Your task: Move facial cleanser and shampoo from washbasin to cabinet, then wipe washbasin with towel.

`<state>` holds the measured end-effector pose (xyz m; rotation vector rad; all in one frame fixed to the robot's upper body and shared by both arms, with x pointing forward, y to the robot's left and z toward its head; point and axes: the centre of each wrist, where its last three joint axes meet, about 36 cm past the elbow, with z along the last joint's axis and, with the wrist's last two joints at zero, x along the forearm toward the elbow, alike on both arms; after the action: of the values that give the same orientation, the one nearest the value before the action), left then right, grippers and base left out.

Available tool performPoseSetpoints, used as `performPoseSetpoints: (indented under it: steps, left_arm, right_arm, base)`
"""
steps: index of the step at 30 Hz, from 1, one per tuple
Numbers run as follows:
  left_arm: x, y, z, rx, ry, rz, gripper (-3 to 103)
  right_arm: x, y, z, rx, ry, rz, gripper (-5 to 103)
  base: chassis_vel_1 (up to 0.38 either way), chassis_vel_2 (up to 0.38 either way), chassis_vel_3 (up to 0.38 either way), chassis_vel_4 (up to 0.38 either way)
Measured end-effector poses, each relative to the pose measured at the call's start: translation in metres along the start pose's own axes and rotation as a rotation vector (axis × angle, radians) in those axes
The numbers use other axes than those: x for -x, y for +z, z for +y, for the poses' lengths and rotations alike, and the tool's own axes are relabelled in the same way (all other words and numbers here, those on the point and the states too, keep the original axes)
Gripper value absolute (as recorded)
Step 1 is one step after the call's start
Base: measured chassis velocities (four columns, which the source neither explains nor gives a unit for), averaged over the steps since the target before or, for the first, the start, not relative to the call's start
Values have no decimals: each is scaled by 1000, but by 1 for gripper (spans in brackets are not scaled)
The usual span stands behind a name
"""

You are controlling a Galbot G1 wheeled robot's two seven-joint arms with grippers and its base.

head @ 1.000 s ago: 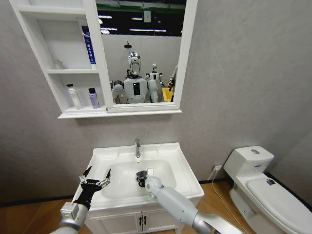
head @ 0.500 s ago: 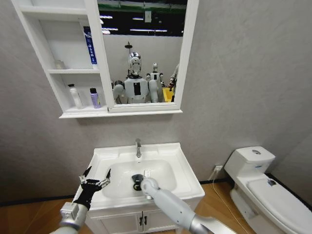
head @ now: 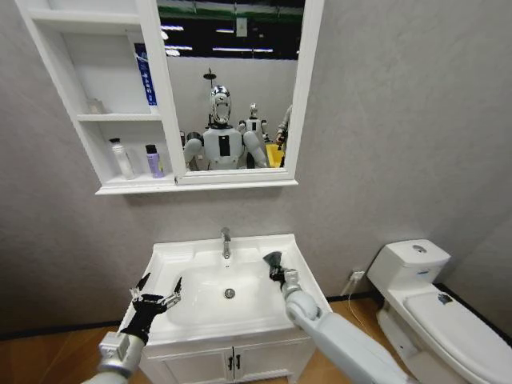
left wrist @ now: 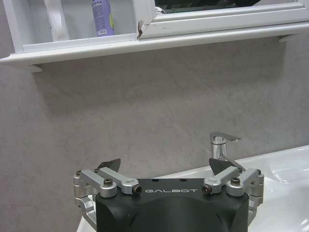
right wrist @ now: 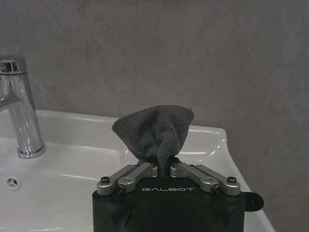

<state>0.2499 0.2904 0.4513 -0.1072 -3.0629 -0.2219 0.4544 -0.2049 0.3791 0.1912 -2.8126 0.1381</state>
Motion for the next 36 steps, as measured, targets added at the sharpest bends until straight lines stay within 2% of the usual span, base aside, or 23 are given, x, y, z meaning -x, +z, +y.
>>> performPoseSetpoints:
  steps: [1, 4, 5, 8, 9, 11, 22, 24, 25, 28, 29, 31, 34, 36]
  left_arm:
    - [0, 0, 0, 0, 0, 0, 100]
    - [0, 0, 0, 0, 0, 0, 100]
    - [0, 0, 0, 0, 0, 0, 100]
    - [0, 0, 0, 0, 0, 0, 100]
    - [0, 0, 0, 0, 0, 0, 100]
    - [0, 0, 0, 0, 0, 0, 100]
    - [0, 0, 0, 0, 0, 0, 100]
    - [0, 0, 0, 0, 0, 0, 100]
    - [0, 0, 0, 0, 0, 0, 100]
    - [0, 0, 0, 0, 0, 0, 100]
    - [0, 0, 0, 0, 0, 0, 100]
    - [0, 0, 0, 0, 0, 0, 100]
    - [0, 0, 0, 0, 0, 0, 100]
    - [0, 0, 0, 0, 0, 0, 100]
  right_arm:
    - [0, 0, 0, 0, 0, 0, 7]
    - [20, -1, -41, 73, -43, -21, 7]
    - [20, -1, -41, 73, -43, -21, 7]
    - [53, -2, -68, 167, -22, 26, 7]
    - [53, -2, -68, 167, -22, 26, 7]
    - [73, -6, -80, 211, -5, 61, 7]
    - [77, 0, -80, 293, -47, 182, 5]
    - [78, 6, -81, 298, -51, 192, 14]
    - [78, 6, -81, 298, -51, 192, 14]
    - [83, 8, -84, 305, -52, 176, 30]
    - [83, 8, -84, 305, -52, 176, 30]
    - [83, 9, -86, 296, -64, 160, 41]
    - [84, 11, -87, 289, -76, 143, 46]
    - [83, 13, -87, 285, -84, 139, 57]
  base:
    - [0, 0, 0, 0]
    - [0, 0, 0, 0]
    - [0, 0, 0, 0]
    - [0, 0, 0, 0]
    - [0, 0, 0, 0]
    - [0, 0, 0, 0]
    - [0, 0, 0, 0]
    - [0, 0, 0, 0]
    - [0, 0, 0, 0]
    - [0, 0, 0, 0]
    - [0, 0, 0, 0]
    - [0, 0, 0, 0]
    - [0, 0, 0, 0]
    - [0, 0, 0, 0]
